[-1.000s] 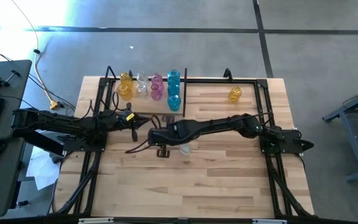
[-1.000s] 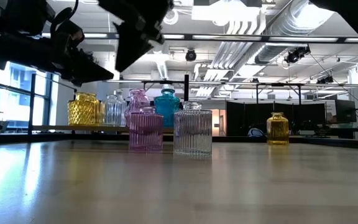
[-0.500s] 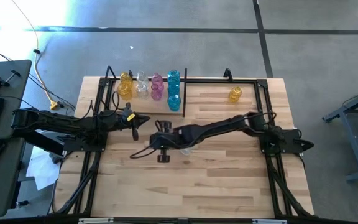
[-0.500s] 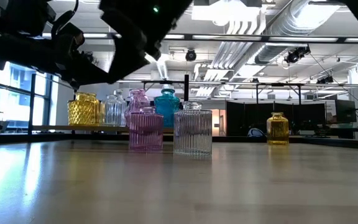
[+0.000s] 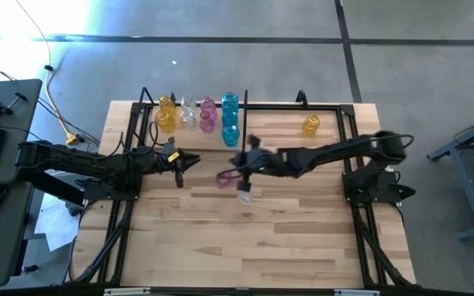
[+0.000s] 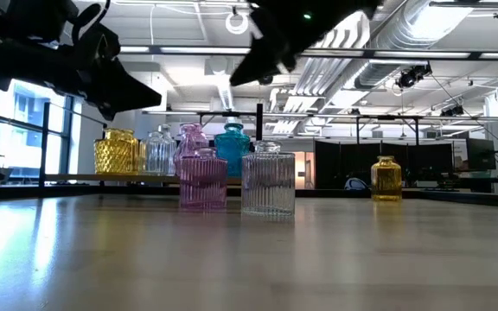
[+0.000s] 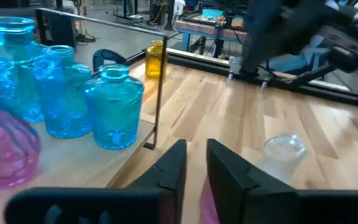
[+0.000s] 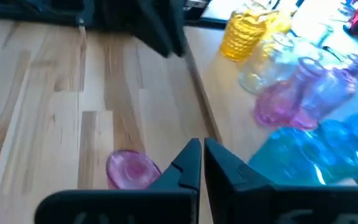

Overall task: Sort vases onto shelf
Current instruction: Put the purple flower vase aligned with the other purple flower vase on the shelf

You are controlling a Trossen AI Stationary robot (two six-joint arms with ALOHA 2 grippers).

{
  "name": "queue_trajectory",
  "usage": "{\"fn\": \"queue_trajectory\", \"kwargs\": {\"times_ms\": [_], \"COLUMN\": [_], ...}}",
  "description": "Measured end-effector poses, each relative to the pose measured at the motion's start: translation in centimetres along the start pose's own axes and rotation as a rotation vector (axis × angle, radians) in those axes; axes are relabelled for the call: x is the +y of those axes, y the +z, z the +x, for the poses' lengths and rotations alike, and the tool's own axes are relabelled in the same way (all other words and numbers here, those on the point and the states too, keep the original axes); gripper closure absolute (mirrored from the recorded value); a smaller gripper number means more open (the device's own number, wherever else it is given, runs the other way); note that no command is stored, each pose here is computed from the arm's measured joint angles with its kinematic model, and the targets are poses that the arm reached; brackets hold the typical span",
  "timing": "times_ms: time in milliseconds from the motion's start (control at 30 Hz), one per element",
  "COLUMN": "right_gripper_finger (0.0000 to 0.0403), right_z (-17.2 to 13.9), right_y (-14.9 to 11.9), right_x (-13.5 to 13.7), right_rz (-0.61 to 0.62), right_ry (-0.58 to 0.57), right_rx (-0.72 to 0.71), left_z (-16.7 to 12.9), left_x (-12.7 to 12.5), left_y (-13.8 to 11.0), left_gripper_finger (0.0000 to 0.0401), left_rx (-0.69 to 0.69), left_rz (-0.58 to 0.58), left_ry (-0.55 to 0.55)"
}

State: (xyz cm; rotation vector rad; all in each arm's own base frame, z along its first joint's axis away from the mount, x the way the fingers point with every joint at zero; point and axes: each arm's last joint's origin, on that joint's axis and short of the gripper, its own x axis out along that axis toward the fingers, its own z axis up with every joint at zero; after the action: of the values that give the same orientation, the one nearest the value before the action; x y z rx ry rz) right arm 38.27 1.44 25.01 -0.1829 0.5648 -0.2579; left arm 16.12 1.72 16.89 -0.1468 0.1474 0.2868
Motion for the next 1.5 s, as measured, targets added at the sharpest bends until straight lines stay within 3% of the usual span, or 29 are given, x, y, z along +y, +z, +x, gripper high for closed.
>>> {"fn": "queue_trajectory", "kwargs": {"times_ms": [300, 533, 900, 1200, 1500], "right_gripper_finger": [0.0403, 0.0403, 0.0403, 0.0403, 0.0403], "right_z": [-4.6, -5.5, -5.5, -5.5, -5.5], "right_y": [-6.2, -9.3, -9.2, -9.2, -9.2], "right_x": [-4.6, -5.5, -5.5, -5.5, -5.5], "right_rz": [0.119, 0.144, 0.126, 0.118, 0.118], "right_ry": [-0.125, -0.158, -0.160, -0.161, -0.161], "right_rx": [-0.152, -0.175, -0.180, -0.179, -0.179], "left_z": [2.1, 5.0, 9.5, 10.5, 10.4], "left_x": [-2.2, -4.2, -5.8, -6.4, -6.5], "left_y": [0.1, 0.3, -0.2, 0.4, 0.2], "left_gripper_finger": [0.0266, 0.0214, 0.0155, 0.0153, 0.0157], "left_rx": [0.088, 0.173, 0.350, 0.474, 0.505], "left_rz": [-0.020, 0.015, -0.011, 0.033, 0.013], "left_ry": [0.008, 0.016, 0.104, 0.120, 0.091]}}
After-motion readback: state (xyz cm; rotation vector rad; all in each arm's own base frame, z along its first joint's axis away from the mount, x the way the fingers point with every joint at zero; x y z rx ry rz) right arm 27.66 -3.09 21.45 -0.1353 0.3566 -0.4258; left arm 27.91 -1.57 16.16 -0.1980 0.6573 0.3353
